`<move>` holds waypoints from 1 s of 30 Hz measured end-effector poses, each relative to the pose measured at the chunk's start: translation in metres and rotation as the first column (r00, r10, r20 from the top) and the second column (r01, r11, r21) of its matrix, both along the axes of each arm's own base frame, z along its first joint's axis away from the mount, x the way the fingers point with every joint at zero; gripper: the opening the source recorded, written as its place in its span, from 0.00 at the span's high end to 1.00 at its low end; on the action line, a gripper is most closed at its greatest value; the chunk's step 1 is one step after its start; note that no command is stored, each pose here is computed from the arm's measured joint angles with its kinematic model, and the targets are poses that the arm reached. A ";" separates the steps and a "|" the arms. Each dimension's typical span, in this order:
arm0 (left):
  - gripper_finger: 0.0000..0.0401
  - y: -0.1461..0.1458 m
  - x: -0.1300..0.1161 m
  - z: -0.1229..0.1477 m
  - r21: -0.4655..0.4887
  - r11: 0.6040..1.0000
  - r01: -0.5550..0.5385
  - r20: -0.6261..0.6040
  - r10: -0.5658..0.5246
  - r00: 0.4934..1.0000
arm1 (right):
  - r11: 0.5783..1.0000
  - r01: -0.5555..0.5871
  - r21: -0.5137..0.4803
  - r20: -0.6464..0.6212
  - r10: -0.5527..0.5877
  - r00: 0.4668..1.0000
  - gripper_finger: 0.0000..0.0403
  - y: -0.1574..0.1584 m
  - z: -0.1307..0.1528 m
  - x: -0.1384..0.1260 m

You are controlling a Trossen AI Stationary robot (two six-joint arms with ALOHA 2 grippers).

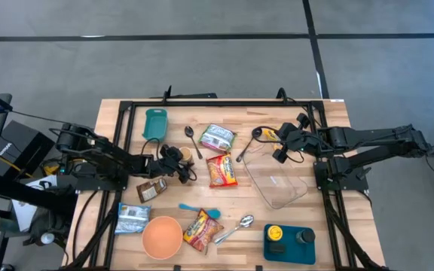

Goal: Pick & Place Food Item
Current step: Put the golden spice bottle into the blue bin

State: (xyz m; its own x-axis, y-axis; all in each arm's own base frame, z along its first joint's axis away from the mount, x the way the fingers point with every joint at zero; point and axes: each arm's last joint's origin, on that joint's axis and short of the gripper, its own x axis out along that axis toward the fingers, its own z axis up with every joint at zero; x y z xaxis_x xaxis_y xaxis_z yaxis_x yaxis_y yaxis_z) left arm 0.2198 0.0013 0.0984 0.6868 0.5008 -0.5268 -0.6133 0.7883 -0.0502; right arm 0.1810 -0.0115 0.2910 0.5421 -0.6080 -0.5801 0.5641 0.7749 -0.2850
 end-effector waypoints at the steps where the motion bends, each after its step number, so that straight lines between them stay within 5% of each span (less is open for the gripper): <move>1: 0.27 0.000 0.000 0.000 -0.001 1.000 -0.001 0.000 0.001 1.000 | 1.000 0.000 0.000 0.000 0.000 1.000 1.00 0.000 0.000 0.000; 30: 0.29 0.000 0.000 0.000 -0.002 1.000 -0.001 0.001 0.001 1.000 | 1.000 0.000 0.000 0.000 0.000 1.000 1.00 0.000 0.000 0.000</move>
